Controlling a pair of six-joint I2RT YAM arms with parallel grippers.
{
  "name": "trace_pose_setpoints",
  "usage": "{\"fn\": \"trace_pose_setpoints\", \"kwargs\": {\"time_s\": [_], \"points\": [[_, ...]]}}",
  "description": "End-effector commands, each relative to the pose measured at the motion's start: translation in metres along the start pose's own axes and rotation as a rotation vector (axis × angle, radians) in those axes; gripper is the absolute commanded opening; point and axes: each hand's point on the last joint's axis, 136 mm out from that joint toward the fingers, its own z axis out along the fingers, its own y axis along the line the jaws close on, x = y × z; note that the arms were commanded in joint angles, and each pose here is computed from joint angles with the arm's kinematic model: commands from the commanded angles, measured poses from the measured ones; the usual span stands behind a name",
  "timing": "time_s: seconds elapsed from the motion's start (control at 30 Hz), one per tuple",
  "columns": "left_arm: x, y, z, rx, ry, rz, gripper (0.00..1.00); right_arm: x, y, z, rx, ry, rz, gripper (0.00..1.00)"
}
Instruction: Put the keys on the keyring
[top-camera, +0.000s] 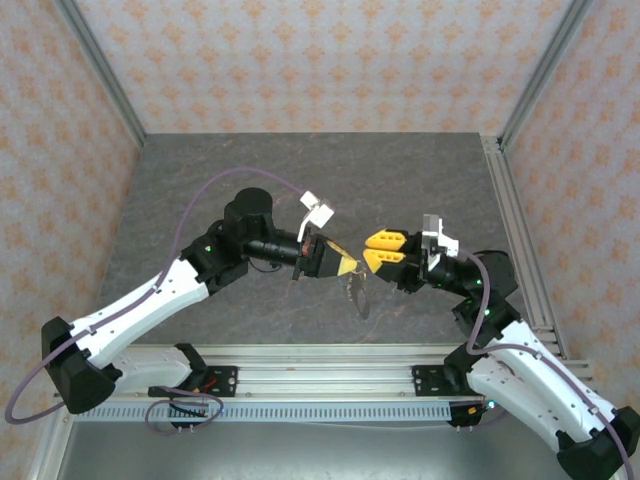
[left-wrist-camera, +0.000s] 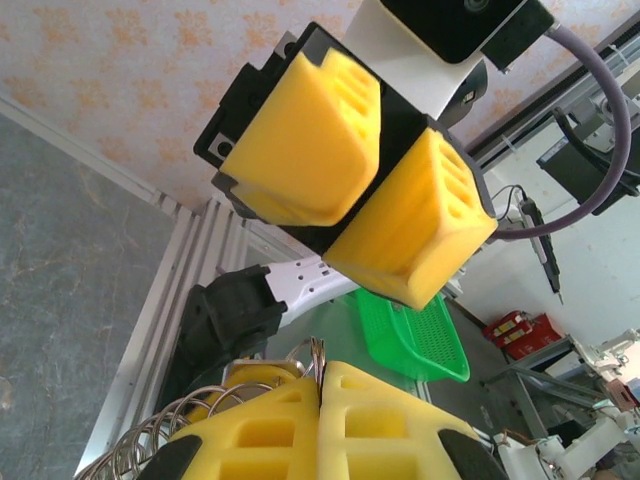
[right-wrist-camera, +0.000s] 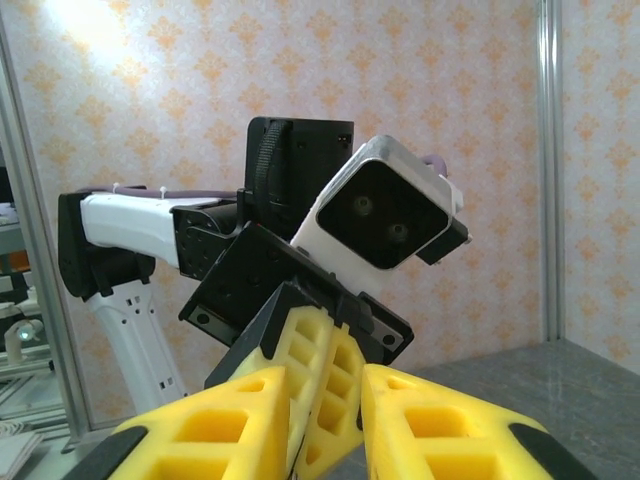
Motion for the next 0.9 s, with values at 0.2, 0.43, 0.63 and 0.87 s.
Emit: {"fn": "trace_pose_setpoints", "kwargs": {"time_s": [0.2,0.43,0.63,0.87], "points": [[-0.003,-0.018,0.000,0.079,-0.009,0.032,0.00,-0.013,-0.006,-0.007,0.112,0.054,-0.051,0.33],[-0.002,-0.011,0.005,0.107,-0.036,-0.084,0.00,-0.003,-0.002,-0.028,0.208,0.188,-0.010,0.37],[-0.001,-0.009,0.007,0.096,-0.004,-0.228,0.00,0.012,-0.008,-0.039,0.275,0.274,0.008,0.37],[-0.005,0.008,0.022,0.163,-0.025,-0.437,0.00,0.024,-0.018,-0.043,0.321,0.333,-0.012,0.36]]}}
